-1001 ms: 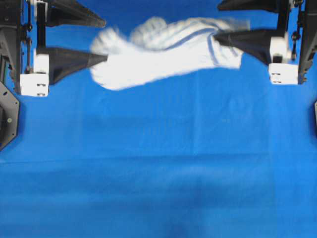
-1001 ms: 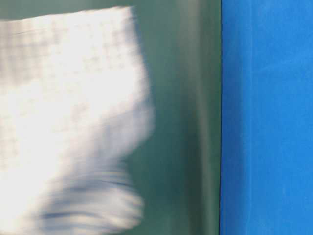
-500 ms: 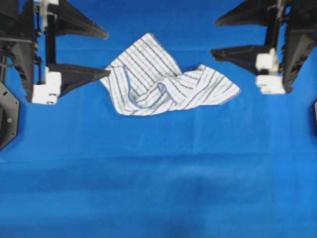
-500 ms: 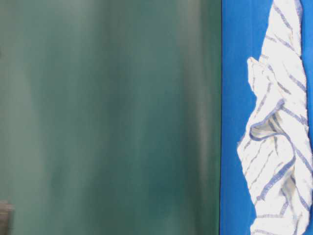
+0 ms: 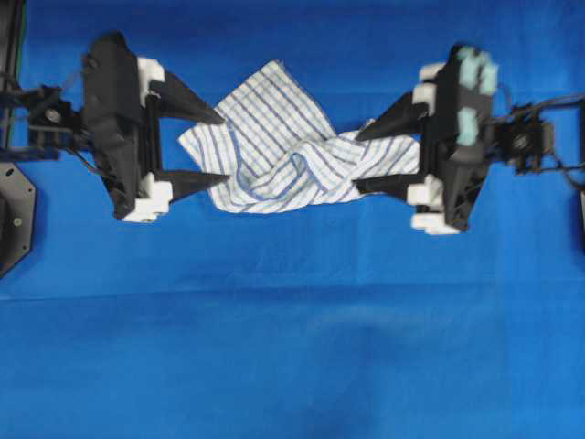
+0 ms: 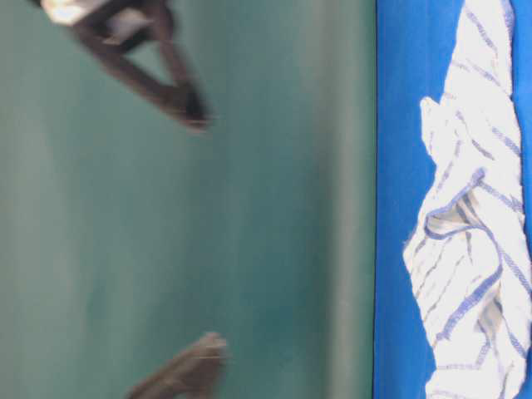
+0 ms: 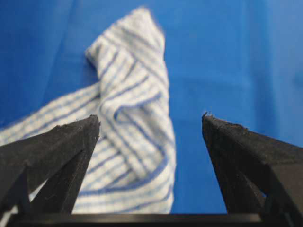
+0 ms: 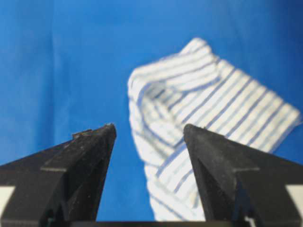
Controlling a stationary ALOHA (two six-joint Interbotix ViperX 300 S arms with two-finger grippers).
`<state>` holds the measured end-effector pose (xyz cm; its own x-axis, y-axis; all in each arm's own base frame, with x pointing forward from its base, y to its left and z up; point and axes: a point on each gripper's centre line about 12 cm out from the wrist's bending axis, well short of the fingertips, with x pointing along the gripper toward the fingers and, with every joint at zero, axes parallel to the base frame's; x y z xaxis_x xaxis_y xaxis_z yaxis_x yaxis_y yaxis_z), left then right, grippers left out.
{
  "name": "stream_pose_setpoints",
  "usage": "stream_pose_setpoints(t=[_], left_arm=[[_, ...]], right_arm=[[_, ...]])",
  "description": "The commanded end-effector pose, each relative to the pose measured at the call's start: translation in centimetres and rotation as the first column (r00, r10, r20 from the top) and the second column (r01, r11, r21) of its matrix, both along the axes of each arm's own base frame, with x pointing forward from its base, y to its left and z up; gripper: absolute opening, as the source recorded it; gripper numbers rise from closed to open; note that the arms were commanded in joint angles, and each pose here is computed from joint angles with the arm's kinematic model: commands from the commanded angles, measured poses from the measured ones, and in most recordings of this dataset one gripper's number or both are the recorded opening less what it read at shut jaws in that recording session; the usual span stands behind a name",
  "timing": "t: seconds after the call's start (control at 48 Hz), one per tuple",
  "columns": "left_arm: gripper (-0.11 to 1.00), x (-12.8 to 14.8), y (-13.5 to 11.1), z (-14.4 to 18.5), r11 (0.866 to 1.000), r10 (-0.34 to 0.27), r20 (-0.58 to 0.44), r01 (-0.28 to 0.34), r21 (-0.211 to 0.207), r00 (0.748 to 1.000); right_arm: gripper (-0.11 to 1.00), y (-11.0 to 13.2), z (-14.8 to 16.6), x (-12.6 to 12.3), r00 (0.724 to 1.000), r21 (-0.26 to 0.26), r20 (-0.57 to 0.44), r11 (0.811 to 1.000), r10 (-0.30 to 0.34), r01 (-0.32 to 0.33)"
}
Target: Lift the towel with both arms.
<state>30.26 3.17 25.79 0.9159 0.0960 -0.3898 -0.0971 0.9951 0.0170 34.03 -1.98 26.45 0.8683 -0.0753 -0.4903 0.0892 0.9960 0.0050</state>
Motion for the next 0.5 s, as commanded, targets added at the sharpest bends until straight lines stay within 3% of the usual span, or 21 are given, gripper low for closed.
stream_pose_setpoints(t=[0.0, 0.48], left_arm=[[0.92, 0.6, 0.2, -1.4, 1.000, 0.002, -0.008, -0.002, 0.004, 1.000], [0.92, 3.7, 0.7, -13.1, 1.000, 0.009, -0.200, -0.011, -0.011, 0.980]], right_arm=[[0.63, 0.3, -1.3, 0.7, 1.000, 0.010, 0.020, 1.000, 0.019, -0.019], [0.63, 0.4, -13.0, 4.0, 0.986, 0.071, -0.161, 0.997, 0.033, -0.021]])
